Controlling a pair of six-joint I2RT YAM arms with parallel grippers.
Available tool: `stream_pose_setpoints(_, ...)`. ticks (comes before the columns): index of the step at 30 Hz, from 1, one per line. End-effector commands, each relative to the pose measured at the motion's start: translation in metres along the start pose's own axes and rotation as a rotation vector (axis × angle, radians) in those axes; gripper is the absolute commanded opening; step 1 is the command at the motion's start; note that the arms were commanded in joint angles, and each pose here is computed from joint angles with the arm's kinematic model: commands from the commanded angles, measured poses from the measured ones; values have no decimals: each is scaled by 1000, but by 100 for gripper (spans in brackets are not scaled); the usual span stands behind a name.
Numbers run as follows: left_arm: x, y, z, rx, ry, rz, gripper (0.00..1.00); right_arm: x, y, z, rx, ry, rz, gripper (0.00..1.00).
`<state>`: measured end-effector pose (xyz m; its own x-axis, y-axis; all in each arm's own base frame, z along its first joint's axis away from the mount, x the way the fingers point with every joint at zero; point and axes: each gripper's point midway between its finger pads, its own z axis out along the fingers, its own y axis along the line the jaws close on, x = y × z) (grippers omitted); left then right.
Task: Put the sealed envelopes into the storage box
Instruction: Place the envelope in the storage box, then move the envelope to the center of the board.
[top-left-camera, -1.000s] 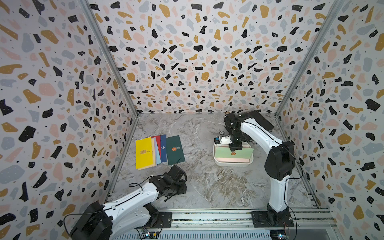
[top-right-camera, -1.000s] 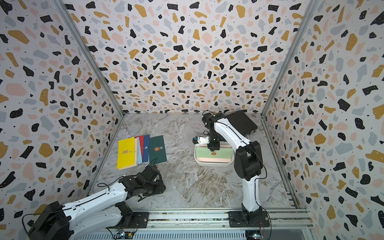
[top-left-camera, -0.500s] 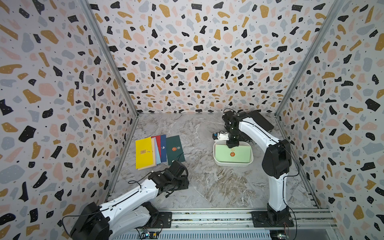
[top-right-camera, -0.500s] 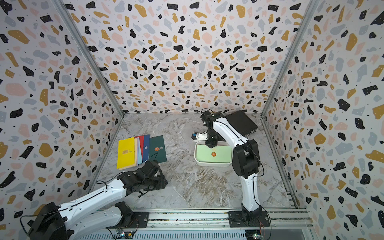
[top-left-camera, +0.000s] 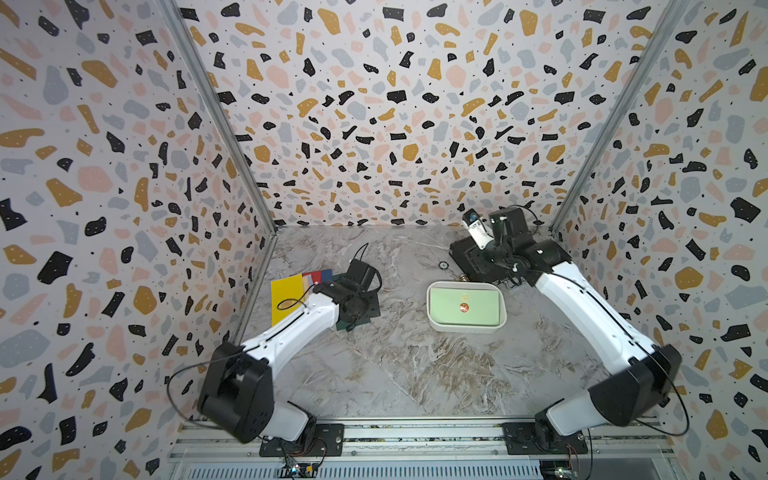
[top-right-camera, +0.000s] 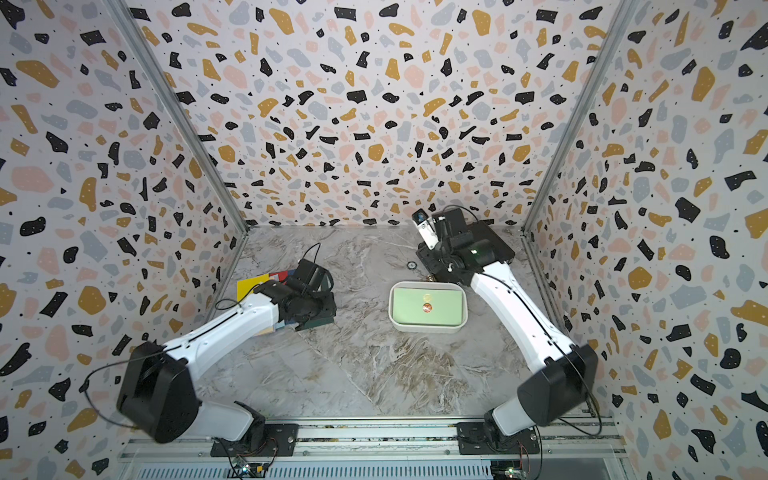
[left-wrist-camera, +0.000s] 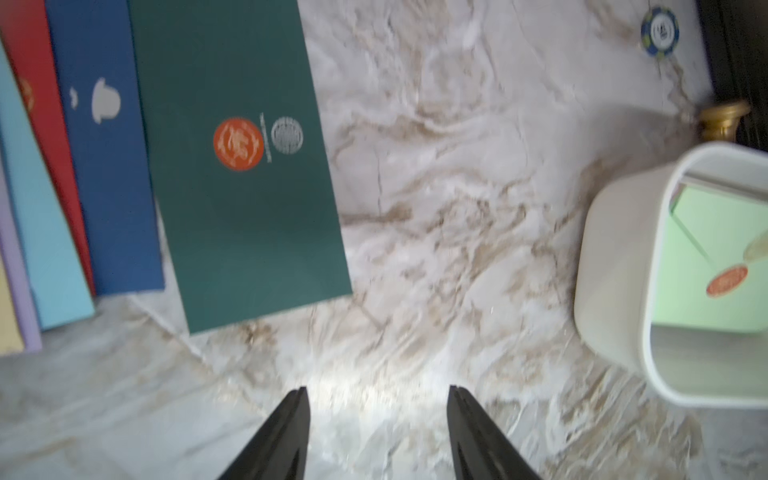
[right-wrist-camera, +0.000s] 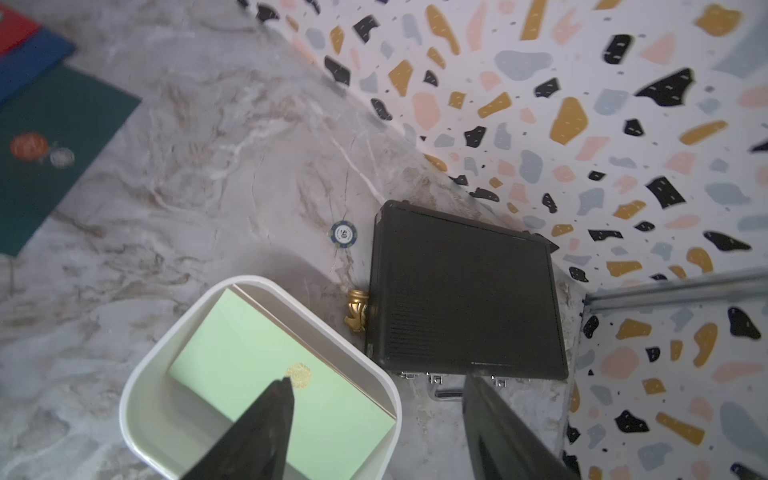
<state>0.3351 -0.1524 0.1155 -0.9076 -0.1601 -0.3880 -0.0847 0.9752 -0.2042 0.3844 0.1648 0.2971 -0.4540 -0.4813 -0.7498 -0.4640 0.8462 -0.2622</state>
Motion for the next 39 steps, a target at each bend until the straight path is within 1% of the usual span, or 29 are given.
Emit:
stream_pose_setpoints(1,-18,17,31,-70,70,8,54,21,19,14,-80,-33,294,67)
stream_pose_setpoints(3,-36,25,44,-119,52,0,53,40,35,13,-143,-22,362,66)
stream_pose_setpoints(5,-45,30,59,-155,60,1,54,57,46,14,-185,-4,403,65)
stream_pose_setpoints(9,-43,39,90,-171,127,-22,53,83,63,16,-245,38,420,63)
stream_pose_setpoints(11,-34,40,101,-163,158,-36,52,92,65,16,-247,60,420,63)
stream_pose_setpoints(14,-14,36,113,-118,205,-63,51,102,64,17,-230,90,405,63)
stream_pose_setpoints(17,9,35,120,-76,253,-95,50,103,63,17,-219,94,405,63)
stream_pose_setpoints(19,23,32,119,-58,281,-102,49,100,63,16,-223,89,407,63)
stream_pose_setpoints(21,39,22,113,-32,284,-92,49,98,63,15,-228,87,414,63)
stream_pose_setpoints(24,73,-10,101,58,317,-101,49,98,65,13,-241,98,438,63)
stream_pose_setpoints(28,135,-67,75,160,327,-40,50,107,74,9,-282,158,492,62)
stream_pose_setpoints(29,149,-79,69,184,323,-42,50,108,77,7,-297,171,503,63)
stream_pose_setpoints(30,166,-97,62,236,325,-20,50,110,81,5,-318,182,508,63)
stream_pose_setpoints(32,185,-119,45,277,337,22,51,121,87,3,-334,206,516,63)
stream_pose_setpoints(33,187,-125,34,283,323,47,52,127,88,2,-333,217,521,62)
stream_pose_setpoints(35,182,-129,11,306,275,74,56,137,91,-2,-341,240,525,62)
stream_pose_setpoints(37,168,-122,-11,303,209,85,61,146,96,-6,-353,264,536,62)
stream_pose_setpoints(39,153,-109,-25,262,127,110,63,155,99,-10,-361,292,561,60)
